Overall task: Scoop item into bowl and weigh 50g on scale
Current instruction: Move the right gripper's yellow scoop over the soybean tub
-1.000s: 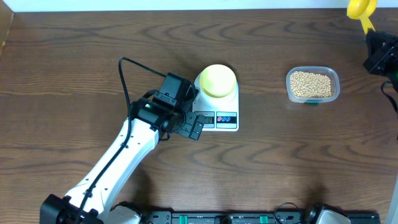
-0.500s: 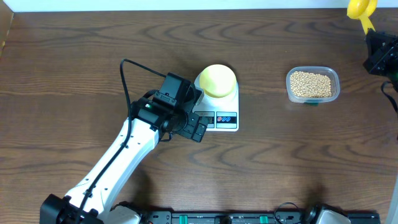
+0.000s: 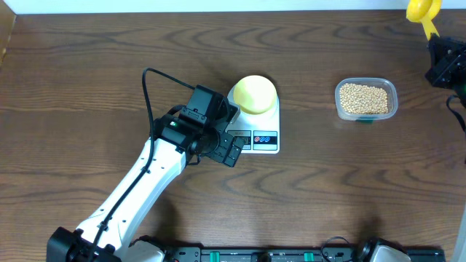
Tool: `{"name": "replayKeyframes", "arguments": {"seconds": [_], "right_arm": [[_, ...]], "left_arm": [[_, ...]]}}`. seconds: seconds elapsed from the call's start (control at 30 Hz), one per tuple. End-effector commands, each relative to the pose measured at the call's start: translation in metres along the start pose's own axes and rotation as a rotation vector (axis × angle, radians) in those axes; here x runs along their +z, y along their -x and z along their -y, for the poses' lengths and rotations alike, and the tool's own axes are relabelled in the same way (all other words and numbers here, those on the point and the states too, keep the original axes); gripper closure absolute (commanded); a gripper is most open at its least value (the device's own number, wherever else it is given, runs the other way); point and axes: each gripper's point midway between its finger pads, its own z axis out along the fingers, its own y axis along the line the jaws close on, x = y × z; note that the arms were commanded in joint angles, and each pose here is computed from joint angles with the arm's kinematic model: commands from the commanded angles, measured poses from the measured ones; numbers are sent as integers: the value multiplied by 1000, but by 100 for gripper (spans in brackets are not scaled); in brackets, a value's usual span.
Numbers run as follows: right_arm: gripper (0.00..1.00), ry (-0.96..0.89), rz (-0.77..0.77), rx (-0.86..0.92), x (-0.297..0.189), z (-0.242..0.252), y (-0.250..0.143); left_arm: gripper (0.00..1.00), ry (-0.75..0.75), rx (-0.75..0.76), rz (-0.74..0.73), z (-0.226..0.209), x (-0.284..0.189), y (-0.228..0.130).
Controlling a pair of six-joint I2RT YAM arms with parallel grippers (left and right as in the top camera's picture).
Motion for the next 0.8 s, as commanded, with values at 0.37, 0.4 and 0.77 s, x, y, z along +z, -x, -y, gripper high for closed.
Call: {"name": "replayKeyframes", "arguments": {"seconds": [0.37, 0.4, 0.77], "right_arm": [[99, -5, -32, -29, -2, -1, -5], [99, -8, -38, -31, -2, 0, -7], [99, -58, -74, -2, -3, 9, -17]], "left_arm": [[2, 13, 14, -16, -3, 5, -4], [2, 13, 14, -16, -3, 5, -4], [2, 13, 14, -16, -3, 5, -4]]}}
